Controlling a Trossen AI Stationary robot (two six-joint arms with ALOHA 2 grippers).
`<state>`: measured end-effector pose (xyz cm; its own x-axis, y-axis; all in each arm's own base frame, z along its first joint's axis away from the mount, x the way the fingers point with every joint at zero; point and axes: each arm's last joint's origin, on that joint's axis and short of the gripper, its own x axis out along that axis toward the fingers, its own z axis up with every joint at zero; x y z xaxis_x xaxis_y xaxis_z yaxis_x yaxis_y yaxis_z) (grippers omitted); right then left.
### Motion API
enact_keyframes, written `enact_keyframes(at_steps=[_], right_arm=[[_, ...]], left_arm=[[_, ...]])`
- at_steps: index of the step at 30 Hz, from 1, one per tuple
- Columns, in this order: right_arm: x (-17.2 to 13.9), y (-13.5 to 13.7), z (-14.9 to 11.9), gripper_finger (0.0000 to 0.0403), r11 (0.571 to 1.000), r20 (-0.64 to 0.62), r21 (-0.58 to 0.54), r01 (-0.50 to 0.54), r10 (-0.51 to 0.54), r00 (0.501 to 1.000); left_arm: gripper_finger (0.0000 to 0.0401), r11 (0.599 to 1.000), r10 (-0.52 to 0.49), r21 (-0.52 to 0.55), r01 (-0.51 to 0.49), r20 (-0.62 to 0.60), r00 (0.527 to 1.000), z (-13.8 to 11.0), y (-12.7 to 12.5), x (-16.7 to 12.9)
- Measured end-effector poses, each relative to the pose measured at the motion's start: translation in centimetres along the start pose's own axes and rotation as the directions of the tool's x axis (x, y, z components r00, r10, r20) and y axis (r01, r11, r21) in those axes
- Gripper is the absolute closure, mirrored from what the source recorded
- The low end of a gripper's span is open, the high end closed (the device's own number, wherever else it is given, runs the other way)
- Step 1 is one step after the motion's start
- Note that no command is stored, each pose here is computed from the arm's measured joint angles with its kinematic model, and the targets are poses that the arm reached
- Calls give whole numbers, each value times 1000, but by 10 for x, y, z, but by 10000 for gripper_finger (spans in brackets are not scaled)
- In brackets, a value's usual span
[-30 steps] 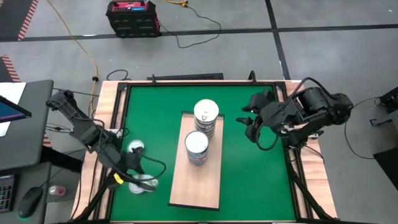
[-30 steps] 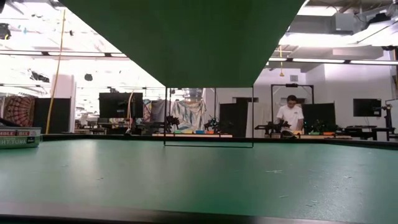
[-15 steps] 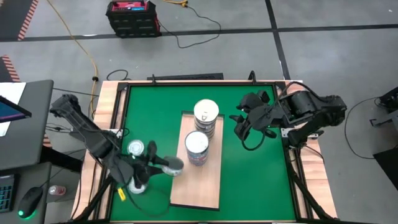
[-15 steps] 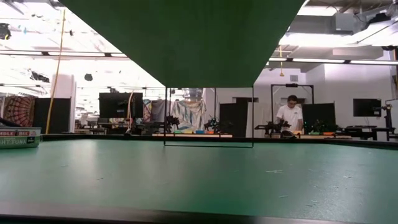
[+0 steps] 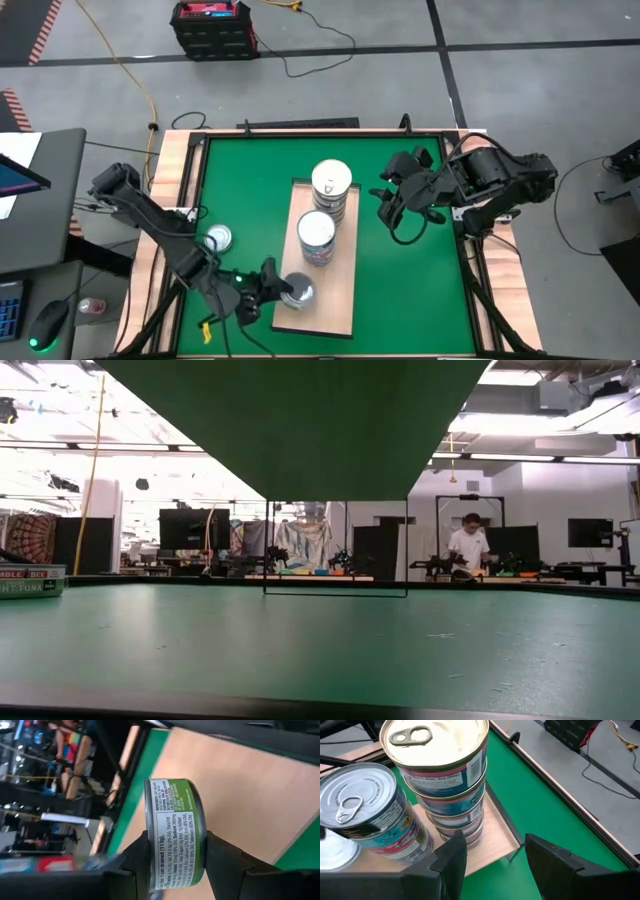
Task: Stack canned seafood by type on shelf
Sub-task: Put the green white tuna can on the shelf, then stack the green white tuna can on top of the other green white tuna can on the shelf
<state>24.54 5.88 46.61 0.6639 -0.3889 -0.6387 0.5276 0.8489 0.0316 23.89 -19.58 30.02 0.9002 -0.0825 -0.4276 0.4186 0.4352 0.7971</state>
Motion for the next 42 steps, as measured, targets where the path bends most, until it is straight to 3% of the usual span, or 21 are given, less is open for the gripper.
enact_keyframes(at_steps=[3,9,20,29,33,35,39,42], right_arm=[[-1,1,-1,175,1000,-3,-7,-7,7,1000],[-1,2,-1,175,1000,-4,-26,-12,12,1000],[-3,4,-3,175,998,-22,-47,-43,42,999],[-4,6,-3,175,997,-16,-61,-49,48,999],[-4,6,-3,175,997,-5,-59,-46,46,999],[-4,6,-3,175,998,10,-61,-27,28,1000],[-5,6,-2,175,997,48,-70,17,-14,999],[-5,5,-1,175,997,62,-66,28,-24,998]], left_arm=[[249,1000,-24,19,24,-14,1000,1,-10,14],[221,998,-33,-45,32,-25,999,1,-18,33],[146,994,5,-114,-4,7,1000,4,-14,33],[130,971,1,-241,4,21,1000,7,-6,-6],[130,903,-29,-430,12,-34,999,-4,0,-34],[130,852,-104,-521,50,-76,992,-14,-1,-49],[131,680,-334,-710,182,-79,939,-32,-5,-75],[131,538,-447,-821,190,-86,890,-43,-10,-91]])
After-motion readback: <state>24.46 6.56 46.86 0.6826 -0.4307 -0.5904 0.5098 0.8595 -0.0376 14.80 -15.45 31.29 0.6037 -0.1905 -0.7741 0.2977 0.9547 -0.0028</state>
